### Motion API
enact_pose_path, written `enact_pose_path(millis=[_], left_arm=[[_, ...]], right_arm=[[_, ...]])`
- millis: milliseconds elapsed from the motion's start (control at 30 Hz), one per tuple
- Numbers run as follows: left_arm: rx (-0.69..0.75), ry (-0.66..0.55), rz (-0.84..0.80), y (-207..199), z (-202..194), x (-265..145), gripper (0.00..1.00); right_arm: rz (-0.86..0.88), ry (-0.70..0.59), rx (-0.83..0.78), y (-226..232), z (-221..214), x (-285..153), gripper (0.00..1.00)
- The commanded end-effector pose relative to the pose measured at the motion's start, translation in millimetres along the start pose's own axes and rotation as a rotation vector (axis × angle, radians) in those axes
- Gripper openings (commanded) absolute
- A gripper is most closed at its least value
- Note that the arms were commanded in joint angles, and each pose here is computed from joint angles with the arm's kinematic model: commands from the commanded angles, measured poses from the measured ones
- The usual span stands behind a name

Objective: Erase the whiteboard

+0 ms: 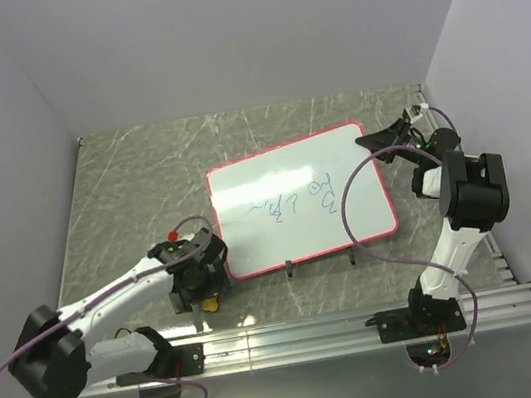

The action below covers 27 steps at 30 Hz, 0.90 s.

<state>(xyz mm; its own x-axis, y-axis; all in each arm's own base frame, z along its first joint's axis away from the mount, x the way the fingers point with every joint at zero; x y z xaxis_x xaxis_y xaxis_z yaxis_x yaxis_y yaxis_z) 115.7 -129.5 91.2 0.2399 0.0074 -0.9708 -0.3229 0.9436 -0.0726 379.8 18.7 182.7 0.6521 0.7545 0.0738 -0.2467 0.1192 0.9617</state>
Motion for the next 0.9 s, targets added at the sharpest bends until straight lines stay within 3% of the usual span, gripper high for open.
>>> enact_pose_path(millis=[0, 167, 433, 600, 700, 767, 867], left_arm=[[0.002, -0.033, 0.067, -7, 3, 11, 0.92], [0.019, -0.057, 0.135, -9, 0, 25, 0.90], [0.088, -0.150, 0.096, -23, 16, 38, 0.90], [0.129, -0.190, 0.024, -30, 23, 39, 0.84], [0.120, -0.161, 0.005, -27, 18, 51, 0.74], [0.111, -0.138, 0.019, -23, 14, 55, 0.60], [0.085, -0.115, -0.008, -23, 9, 51, 0.55]], right_arm=[[0.069, -0.011, -0.151, 32, 3, -4, 0.00], [0.071, -0.022, -0.154, 35, 7, -8, 0.00], [0.075, -0.025, -0.149, 37, 8, -10, 0.00], [0.079, -0.026, -0.149, 38, 8, -11, 0.00], [0.077, -0.029, -0.148, 38, 9, -11, 0.00], [0.071, -0.029, -0.141, 36, 9, -12, 0.00], [0.073, -0.030, -0.144, 38, 9, -12, 0.00]])
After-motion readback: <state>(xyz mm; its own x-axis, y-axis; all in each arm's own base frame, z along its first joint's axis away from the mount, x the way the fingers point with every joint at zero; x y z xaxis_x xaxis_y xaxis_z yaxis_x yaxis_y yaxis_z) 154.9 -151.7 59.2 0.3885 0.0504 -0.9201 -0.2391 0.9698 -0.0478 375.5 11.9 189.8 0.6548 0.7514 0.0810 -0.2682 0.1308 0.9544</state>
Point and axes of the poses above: each gripper's point midway between its finger pads, its own x axis out along the fingers, its own y axis along the line the jaws close on, z = x × y, the point moved 5 cm from there along -x, back along the fingers, and after that the axes turned 2 degrees about -x, right-handed, at the moved point
